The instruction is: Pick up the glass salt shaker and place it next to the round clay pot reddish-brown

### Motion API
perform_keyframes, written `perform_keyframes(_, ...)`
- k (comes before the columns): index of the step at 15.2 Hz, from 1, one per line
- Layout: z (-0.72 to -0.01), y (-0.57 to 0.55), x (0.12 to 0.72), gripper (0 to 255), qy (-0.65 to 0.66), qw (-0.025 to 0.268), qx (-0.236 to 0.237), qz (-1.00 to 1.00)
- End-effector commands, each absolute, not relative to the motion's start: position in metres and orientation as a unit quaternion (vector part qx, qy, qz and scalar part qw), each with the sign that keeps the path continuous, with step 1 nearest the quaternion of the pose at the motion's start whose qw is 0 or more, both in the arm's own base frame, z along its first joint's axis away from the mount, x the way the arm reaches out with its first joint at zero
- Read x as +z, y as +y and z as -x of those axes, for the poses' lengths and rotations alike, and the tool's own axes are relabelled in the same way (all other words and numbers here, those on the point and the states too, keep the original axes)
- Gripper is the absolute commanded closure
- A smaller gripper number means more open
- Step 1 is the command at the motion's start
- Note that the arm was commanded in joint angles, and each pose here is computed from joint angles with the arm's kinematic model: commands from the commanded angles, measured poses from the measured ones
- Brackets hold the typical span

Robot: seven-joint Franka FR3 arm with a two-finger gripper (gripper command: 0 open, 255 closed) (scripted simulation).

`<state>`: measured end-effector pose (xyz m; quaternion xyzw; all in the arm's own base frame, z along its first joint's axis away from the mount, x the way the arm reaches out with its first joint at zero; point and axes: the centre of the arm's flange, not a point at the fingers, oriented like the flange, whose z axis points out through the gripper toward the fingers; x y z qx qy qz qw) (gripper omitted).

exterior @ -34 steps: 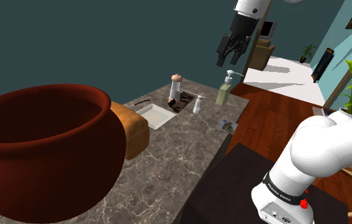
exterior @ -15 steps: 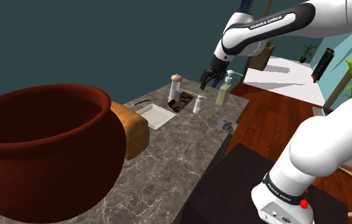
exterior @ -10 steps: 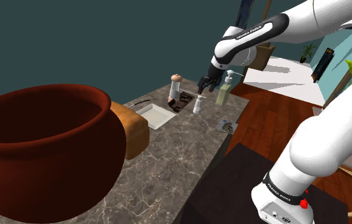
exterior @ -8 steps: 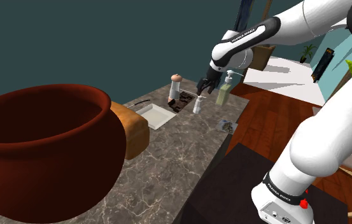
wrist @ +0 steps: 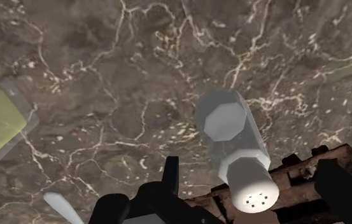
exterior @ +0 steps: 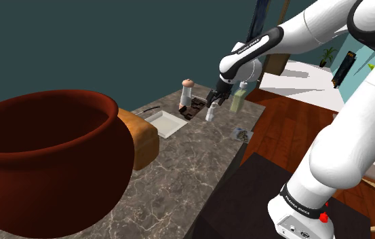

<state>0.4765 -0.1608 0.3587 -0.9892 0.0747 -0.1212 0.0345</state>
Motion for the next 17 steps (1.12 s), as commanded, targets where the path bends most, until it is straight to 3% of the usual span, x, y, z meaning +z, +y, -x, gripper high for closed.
perform_keyframes(1, -0.4772, -0.1609, 0.3571, 0, 0.075, 0.034, -0.121, 0.989)
perform_keyframes(6, -0.4772, -0.1609, 0.3572, 0, 0.075, 0.034, -0.121, 0.989)
perform_keyframes(7, -0.4772, -0.1609, 0.3572, 255, 0.075, 0.034, -0.121, 0.989)
perform_keyframes(17, -0.4772, -0.1609, 0.3624, 255, 0.075, 0.034, -0.121, 0.989)
